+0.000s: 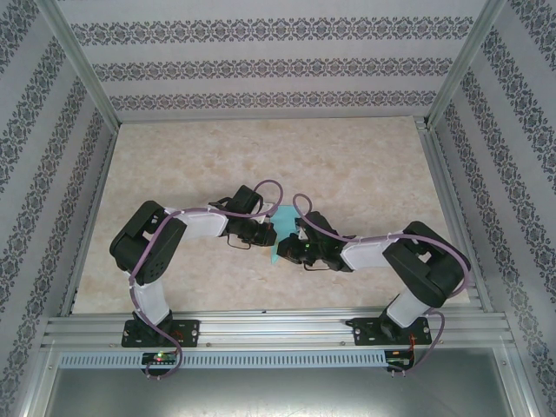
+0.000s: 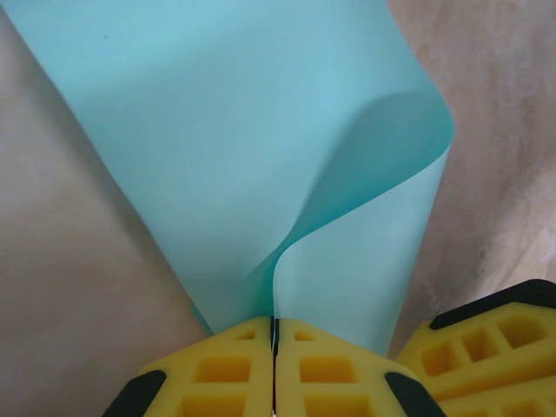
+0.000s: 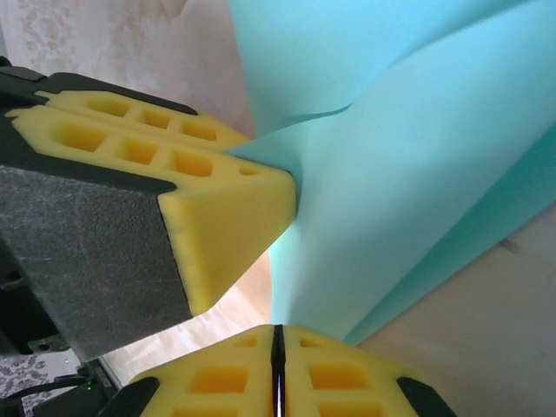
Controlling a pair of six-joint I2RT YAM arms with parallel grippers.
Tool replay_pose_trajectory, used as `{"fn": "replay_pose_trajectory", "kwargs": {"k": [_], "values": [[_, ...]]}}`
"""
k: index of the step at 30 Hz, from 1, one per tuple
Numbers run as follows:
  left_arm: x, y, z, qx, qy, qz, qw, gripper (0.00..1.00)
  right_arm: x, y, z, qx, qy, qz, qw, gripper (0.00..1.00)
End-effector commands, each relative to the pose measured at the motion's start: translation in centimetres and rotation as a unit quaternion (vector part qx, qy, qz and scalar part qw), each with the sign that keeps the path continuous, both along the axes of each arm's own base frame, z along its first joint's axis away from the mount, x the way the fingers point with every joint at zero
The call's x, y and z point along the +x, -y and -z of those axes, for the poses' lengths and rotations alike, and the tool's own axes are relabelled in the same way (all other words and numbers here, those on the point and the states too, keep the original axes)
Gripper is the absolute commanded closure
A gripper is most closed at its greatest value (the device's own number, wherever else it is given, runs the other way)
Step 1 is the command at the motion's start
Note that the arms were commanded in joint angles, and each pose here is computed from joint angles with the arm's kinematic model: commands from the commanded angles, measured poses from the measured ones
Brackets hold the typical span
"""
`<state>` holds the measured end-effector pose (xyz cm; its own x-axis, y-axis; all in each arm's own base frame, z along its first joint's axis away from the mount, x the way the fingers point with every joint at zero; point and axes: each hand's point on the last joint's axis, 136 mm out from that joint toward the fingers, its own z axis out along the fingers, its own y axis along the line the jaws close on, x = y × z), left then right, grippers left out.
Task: Fold a paper plane with a square sheet of paper (pick it up from the middle)
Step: Third fold the triangle at the center of the table.
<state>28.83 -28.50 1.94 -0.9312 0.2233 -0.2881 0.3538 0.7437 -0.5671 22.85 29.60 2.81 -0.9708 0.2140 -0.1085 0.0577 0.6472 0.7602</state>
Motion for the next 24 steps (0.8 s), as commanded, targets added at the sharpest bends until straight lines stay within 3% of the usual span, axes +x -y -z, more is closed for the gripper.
{"fn": "replay_pose_trajectory", "kwargs": {"k": [1,14,24], "values": [[-0.6,-1.6,2.3,0.043,-0.025,-0.002,0.999,0.91,1.2,-1.2,-1.3,0.029,0.016,-0.006,0.999,0.90],[-0.7,-1.8,2.4,0.049,-0.026,0.002,0.998,0.91,0.4,0.4,2.7,-0.015,-0.020,0.011,1.000,0.90],[-0.8,-1.8,2.4,0.051,-0.026,0.004,0.998,0.91,2.1,1.0,-1.9,0.017,0.026,0.019,0.999,0.89]]}}
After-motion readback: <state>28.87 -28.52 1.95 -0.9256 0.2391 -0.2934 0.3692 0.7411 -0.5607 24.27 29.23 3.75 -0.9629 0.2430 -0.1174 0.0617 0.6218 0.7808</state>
